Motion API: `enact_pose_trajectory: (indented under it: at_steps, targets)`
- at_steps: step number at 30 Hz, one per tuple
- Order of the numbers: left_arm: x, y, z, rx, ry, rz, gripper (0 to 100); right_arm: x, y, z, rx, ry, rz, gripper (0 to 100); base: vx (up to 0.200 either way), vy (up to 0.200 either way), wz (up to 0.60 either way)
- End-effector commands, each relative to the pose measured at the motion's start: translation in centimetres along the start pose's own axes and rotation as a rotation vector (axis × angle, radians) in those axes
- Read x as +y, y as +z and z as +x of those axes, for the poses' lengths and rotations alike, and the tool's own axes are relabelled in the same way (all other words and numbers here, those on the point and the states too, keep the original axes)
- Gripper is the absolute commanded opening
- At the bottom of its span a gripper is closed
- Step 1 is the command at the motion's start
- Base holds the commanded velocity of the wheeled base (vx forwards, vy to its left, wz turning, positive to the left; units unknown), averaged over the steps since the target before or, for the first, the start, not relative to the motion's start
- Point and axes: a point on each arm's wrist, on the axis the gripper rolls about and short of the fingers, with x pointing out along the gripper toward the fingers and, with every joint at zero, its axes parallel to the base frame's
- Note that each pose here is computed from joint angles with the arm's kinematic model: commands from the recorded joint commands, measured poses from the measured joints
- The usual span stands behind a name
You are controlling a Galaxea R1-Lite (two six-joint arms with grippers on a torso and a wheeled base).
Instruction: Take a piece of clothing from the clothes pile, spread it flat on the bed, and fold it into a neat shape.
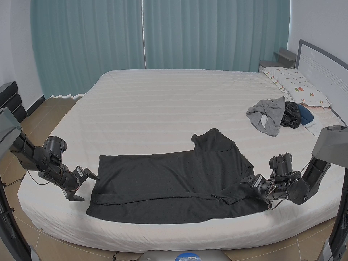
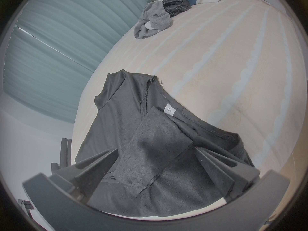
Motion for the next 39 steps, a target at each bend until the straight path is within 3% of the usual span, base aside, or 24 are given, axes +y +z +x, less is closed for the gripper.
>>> enact_pose_trajectory:
  at_steps: [1, 6, 7, 33, 34, 39]
  targets:
    - [0.1, 0.0, 0.1, 0.002, 0.002, -0.003, 100, 0.0, 0.0, 0.7, 0.002, -0.002, 0.0, 100, 0.0, 0.0, 0.0]
    - [0.0, 0.0, 0.0, 0.0, -0.002, -0.001, 100, -0.1, 0.0, 1.2, 0.004, -0.008, -0.003, 100, 0.0, 0.0, 0.0]
    - [0.0, 0.0, 0.0, 0.0, -0.002, -0.001, 100, -0.1, 0.0, 1.2, 0.004, -0.008, -0.003, 0, 0.0, 0.0, 0.0]
    - [-0.1, 0.0, -0.2, -0.003, -0.005, 0.001, 100, -0.3, -0.4, -2.0, 0.005, 0.002, -0.001, 0, 0.0, 0.0, 0.0]
    - [-0.1, 0.0, -0.2, -0.003, -0.005, 0.001, 100, -0.3, -0.5, -2.0, 0.007, 0.002, -0.002, 100, 0.0, 0.0, 0.0]
    - [0.0, 0.0, -0.2, -0.002, -0.004, 0.0, 100, 0.2, 0.1, -2.7, -0.012, 0.03, 0.002, 100, 0.0, 0.0, 0.0]
